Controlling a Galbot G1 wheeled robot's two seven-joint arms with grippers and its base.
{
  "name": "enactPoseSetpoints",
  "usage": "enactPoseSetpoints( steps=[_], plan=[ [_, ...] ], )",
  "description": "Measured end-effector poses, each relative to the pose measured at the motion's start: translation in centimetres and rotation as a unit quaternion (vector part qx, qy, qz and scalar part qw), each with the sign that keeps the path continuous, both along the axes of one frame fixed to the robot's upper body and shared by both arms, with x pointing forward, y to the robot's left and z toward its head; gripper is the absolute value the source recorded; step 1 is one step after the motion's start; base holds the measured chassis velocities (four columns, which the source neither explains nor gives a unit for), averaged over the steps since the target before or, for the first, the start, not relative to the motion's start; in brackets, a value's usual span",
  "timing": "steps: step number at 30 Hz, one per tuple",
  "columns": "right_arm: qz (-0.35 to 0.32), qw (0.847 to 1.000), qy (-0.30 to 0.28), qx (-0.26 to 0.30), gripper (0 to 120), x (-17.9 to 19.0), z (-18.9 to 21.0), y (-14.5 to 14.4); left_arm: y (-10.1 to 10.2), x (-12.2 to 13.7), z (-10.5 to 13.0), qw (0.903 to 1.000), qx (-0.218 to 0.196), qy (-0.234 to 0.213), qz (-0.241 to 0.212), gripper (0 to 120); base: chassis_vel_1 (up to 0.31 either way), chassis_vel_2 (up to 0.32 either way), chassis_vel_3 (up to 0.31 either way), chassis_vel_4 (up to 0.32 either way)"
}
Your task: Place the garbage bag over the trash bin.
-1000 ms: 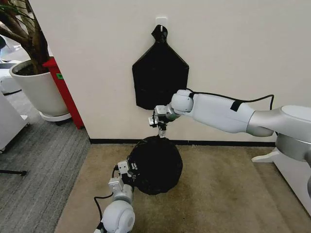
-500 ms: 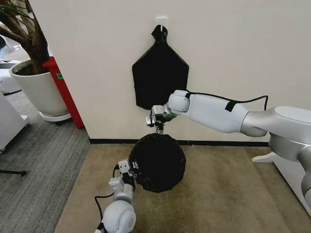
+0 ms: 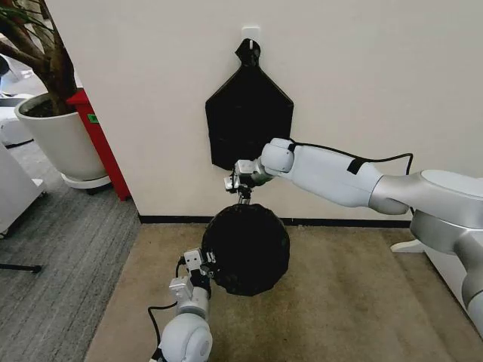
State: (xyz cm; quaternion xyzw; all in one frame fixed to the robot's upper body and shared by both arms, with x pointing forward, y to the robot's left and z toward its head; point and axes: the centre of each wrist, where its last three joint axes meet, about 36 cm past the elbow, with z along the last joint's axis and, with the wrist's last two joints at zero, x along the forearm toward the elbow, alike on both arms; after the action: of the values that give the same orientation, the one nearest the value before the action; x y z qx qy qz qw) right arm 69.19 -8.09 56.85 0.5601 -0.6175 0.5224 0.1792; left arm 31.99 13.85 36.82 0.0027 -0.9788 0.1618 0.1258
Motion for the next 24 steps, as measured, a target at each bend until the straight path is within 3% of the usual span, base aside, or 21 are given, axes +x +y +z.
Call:
enactPoseSetpoints(
  steps=[10,14,17,18,20,23,24],
  plan=[
    [0.004,0.996,-0.007,0.088,100,-2.0,4.3,-0.8,0.1,0.7,-1.2,0.9999,0.002,0.010,0.007,1,0.000,0.000,0.000,0.000],
    [-0.010,0.985,-0.026,0.171,100,-3.2,6.4,-2.4,0.0,0.7,-1.2,0.9997,-0.013,0.020,0.011,1,0.000,0.000,0.000,0.000],
    [-0.065,0.964,-0.052,0.253,100,-4.7,6.7,-3.4,-0.1,0.7,-0.6,0.9982,-0.042,0.040,0.016,1,0.000,0.000,0.000,0.000],
    [-0.065,0.964,-0.052,0.253,100,-4.7,6.7,-3.4,-0.1,0.7,-0.6,0.9982,-0.042,0.040,0.016,1,0.000,0.000,0.000,0.000],
    [-0.144,0.939,-0.067,0.305,100,-6.4,6.1,-3.7,-0.1,0.7,0.1,0.9944,-0.079,0.066,0.022,1,0.000,0.000,0.000,0.000],
    [-0.272,0.887,-0.059,0.368,100,-9.1,5.3,-3.7,-0.3,0.8,1.0,0.9860,-0.128,0.103,0.025,1,0.000,0.000,0.000,0.000],
    [-0.272,0.887,-0.059,0.368,100,-9.1,5.3,-3.7,-0.3,0.8,1.0,0.9860,-0.128,0.103,0.025,1,0.000,0.000,0.000,0.000]
  ],
)
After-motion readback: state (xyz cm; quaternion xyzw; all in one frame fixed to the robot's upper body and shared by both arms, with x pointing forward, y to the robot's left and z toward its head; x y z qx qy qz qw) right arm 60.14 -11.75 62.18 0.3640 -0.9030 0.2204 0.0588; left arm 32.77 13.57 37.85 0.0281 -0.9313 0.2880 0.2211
